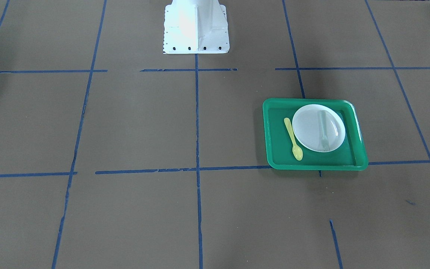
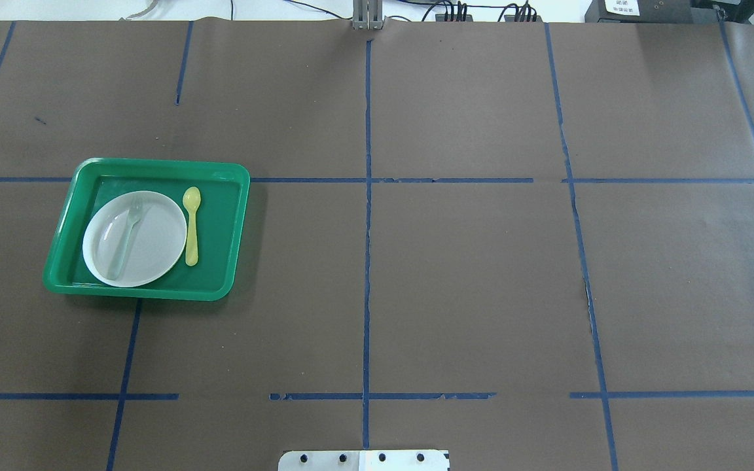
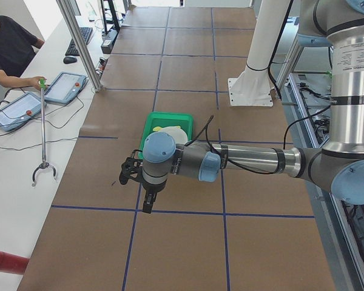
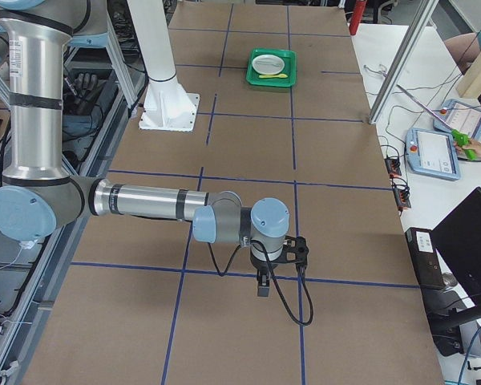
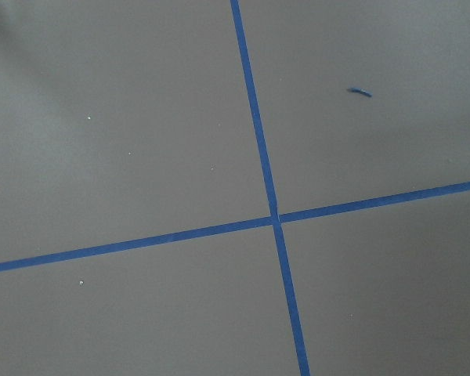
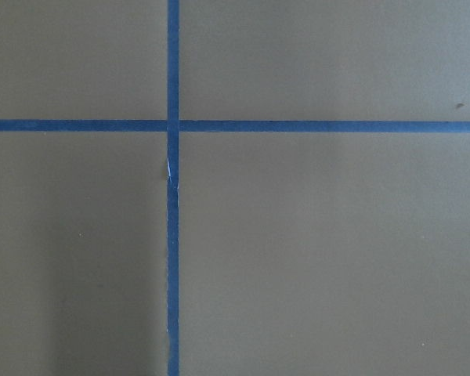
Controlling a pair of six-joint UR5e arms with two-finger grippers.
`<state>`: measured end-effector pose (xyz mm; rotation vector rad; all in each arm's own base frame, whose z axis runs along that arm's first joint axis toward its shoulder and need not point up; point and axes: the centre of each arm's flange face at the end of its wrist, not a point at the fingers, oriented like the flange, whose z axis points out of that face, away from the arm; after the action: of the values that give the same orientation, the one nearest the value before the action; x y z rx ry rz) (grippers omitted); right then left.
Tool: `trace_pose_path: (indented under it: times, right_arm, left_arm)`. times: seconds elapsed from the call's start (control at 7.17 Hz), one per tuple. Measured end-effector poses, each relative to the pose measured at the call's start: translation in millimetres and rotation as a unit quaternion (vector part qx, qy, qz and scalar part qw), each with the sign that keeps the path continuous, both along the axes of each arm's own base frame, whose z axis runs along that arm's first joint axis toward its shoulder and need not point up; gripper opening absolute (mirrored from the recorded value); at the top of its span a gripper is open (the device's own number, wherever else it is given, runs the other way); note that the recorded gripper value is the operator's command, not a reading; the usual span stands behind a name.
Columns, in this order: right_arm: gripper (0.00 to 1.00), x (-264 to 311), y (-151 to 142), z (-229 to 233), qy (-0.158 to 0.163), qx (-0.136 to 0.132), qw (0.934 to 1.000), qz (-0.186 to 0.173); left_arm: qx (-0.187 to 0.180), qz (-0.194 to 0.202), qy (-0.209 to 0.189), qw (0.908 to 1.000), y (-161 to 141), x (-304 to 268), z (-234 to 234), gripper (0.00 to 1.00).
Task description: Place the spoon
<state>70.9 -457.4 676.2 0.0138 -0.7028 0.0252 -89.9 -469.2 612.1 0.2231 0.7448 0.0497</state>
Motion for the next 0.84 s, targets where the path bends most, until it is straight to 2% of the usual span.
trace_pose_path:
  times: [0.42, 0.7, 0.84]
  right_arm:
    - [1.00, 0.0, 0.0, 0.0, 0.000, 0.000, 1.0000, 0.000]
    - [1.00, 0.0, 0.0, 0.0, 0.000, 0.000, 1.0000, 0.000]
    - [1.00, 0.0, 0.0, 0.0, 0.000, 0.000, 1.0000, 0.000]
  left_arm:
    - [-0.010, 0.000, 0.001, 0.9999, 1.6, -0.4, -1.7, 1.00]
    - [-0.039, 0.001, 0.001, 0.9992, 2.3, -1.3, -20.1, 1.00]
    - [-0.039, 0.005, 0.001, 0.9992, 4.0, -1.7, -30.3, 1.00]
